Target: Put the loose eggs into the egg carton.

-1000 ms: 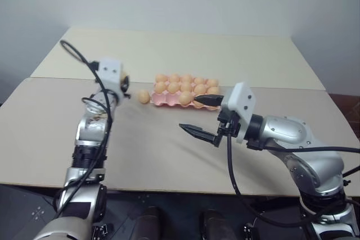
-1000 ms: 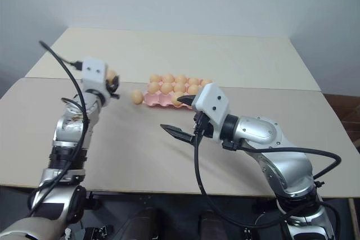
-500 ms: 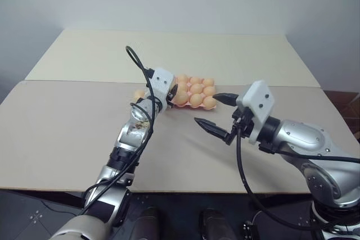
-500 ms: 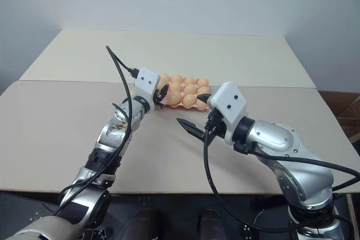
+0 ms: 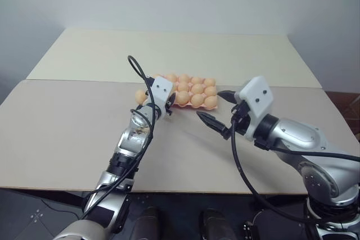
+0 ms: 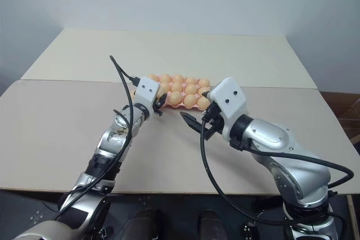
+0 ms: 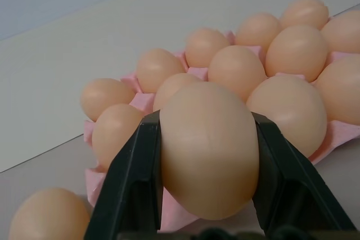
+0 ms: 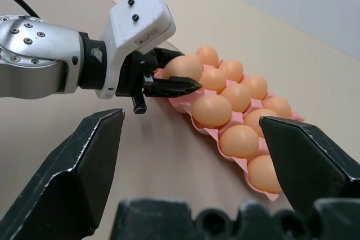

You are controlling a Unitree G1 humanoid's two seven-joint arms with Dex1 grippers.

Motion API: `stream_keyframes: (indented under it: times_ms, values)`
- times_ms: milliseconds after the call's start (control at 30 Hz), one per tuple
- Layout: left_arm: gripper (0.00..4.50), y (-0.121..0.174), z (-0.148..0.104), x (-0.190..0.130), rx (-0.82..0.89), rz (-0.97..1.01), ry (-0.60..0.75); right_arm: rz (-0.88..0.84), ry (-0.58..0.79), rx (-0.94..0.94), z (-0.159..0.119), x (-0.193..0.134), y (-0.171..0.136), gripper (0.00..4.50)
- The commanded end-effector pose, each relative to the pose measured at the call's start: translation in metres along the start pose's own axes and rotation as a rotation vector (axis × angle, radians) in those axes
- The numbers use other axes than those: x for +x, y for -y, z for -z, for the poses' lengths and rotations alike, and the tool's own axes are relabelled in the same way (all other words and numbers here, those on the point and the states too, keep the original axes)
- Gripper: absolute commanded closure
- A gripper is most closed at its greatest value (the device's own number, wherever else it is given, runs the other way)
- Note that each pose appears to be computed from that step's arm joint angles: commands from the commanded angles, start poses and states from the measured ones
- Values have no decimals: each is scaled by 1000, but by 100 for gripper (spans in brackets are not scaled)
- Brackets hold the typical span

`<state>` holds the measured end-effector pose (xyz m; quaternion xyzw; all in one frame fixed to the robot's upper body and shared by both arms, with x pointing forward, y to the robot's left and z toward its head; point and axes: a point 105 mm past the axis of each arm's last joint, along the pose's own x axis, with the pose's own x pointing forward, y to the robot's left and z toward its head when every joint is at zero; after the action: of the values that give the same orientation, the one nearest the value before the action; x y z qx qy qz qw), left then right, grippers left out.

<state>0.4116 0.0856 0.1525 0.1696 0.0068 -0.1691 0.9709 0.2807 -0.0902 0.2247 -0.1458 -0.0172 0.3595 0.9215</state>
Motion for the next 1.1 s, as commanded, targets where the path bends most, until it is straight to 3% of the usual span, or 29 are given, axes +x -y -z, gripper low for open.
stream_keyframes:
  times_ms: [33,233,533,867,1100]
  values:
    - [283,-4,-16,1,22,-9,49,24,37,-17,-11,-3,3,0]
    - [283,-2,-9,2,25,3,30,26,43,-20,-12,-1,2,0]
    - [4,-6,-10,-1,4,-9,49,29,46,-26,-12,0,1,0]
    - [1,-46,-45,-46,-52,-136,191,5,75,-25,-12,-4,-4,0]
    - [1,-49,-21,-112,-136,-209,199,63,125,-18,2,-14,-8,0]
